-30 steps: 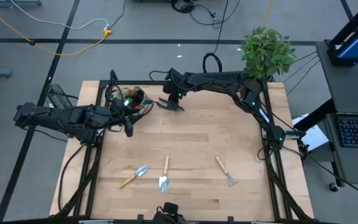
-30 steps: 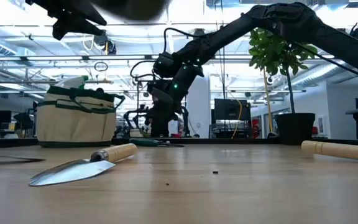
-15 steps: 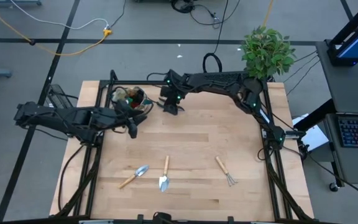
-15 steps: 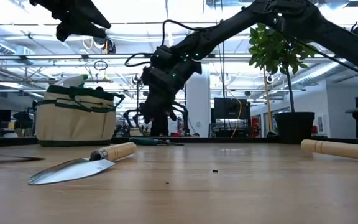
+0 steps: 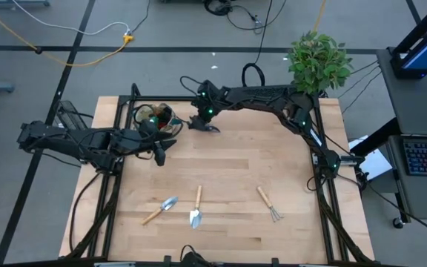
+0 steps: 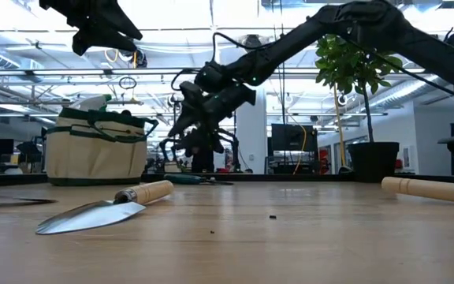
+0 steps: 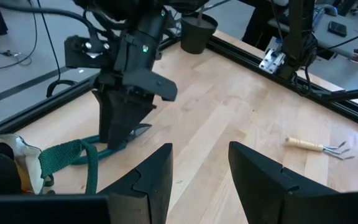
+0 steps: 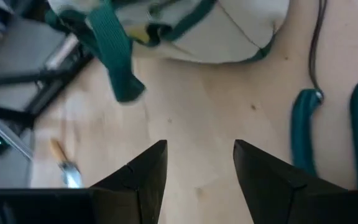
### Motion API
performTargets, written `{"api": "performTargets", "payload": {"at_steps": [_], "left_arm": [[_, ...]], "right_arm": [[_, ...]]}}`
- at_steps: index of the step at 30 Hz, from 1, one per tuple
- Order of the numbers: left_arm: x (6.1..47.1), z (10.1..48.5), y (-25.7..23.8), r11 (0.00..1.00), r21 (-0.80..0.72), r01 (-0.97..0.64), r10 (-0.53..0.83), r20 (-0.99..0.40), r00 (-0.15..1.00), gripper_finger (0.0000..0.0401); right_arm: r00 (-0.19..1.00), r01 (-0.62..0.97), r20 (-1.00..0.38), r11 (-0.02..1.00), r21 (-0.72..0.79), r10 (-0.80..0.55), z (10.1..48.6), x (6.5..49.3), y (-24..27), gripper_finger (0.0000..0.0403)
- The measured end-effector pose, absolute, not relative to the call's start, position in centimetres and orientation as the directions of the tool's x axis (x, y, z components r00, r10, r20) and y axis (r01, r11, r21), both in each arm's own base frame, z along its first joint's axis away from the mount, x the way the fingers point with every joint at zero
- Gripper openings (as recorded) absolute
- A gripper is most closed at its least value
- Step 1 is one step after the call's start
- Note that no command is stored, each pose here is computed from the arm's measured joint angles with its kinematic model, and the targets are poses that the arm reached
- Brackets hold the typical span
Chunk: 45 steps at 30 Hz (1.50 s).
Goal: Pick & Place Garden tools in Gardening bag
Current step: Put the shear scissor into the gardening bag
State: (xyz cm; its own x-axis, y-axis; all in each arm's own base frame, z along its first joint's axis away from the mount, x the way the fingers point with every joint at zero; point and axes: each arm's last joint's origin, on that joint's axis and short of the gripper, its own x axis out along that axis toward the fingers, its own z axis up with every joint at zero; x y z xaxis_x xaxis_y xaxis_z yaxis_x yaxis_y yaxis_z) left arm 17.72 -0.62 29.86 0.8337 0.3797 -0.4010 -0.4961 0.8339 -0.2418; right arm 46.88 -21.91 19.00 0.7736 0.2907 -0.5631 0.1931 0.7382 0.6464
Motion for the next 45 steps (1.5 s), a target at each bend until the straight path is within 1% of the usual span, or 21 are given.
{"api": "performTargets", "payload": {"at_steps": [3,8,12,17,26,29,34,36,42,45], "left_arm": [[17.7,29.9,-0.6,0.834,-0.242,-0.496,0.38,-0.401,0.834,0.0163],[17.7,29.9,-0.6,0.835,-0.238,-0.496,0.38,-0.401,0.834,0.0163],[17.7,29.9,-0.6,0.835,-0.238,-0.496,0.38,-0.401,0.833,0.0163],[17.7,29.9,-0.6,0.837,-0.233,-0.494,0.381,-0.401,0.833,0.0163],[17.7,29.9,-0.6,0.837,-0.233,-0.495,0.381,-0.401,0.833,0.0163],[17.7,29.9,-0.6,0.837,-0.233,-0.495,0.381,-0.401,0.833,0.0163],[17.7,29.9,-0.6,0.837,-0.233,-0.494,0.381,-0.401,0.833,0.0163],[17.7,29.9,-0.6,0.838,-0.232,-0.494,0.381,-0.401,0.833,0.0163],[17.7,29.9,-0.6,0.84,-0.226,-0.493,0.381,-0.401,0.833,0.0163],[17.7,29.9,-0.6,0.84,-0.225,-0.493,0.381,-0.401,0.833,0.0163]], "right_arm": [[0.772,0.245,-0.568,0.691,0.679,0.284,18.5,46.8,-21.8,0.0176],[0.765,0.37,-0.612,0.641,0.673,0.201,18.1,46.7,-22.0,0.0176],[0.766,0.409,-0.619,0.61,0.679,0.175,18.0,46.7,-22.1,0.0176],[0.764,0.449,-0.633,0.601,0.661,0.126,18.0,46.9,-21.9,0.0176],[0.783,0.489,-0.611,0.491,0.721,0.118,18.2,46.9,-22.4,0.0176],[0.792,0.481,-0.588,0.426,0.766,0.162,18.3,46.7,-22.8,0.0176],[0.783,0.444,-0.559,0.384,0.809,0.271,18.2,46.1,-23.3,0.0176],[0.776,0.424,-0.548,0.385,0.82,0.313,18.2,45.9,-23.3,0.0176],[0.772,0.436,-0.551,0.367,0.822,0.318,18.7,46.0,-23.2,0.0168],[0.766,0.418,-0.545,0.381,0.825,0.341,18.7,46.2,-22.6,0.0165]]}}
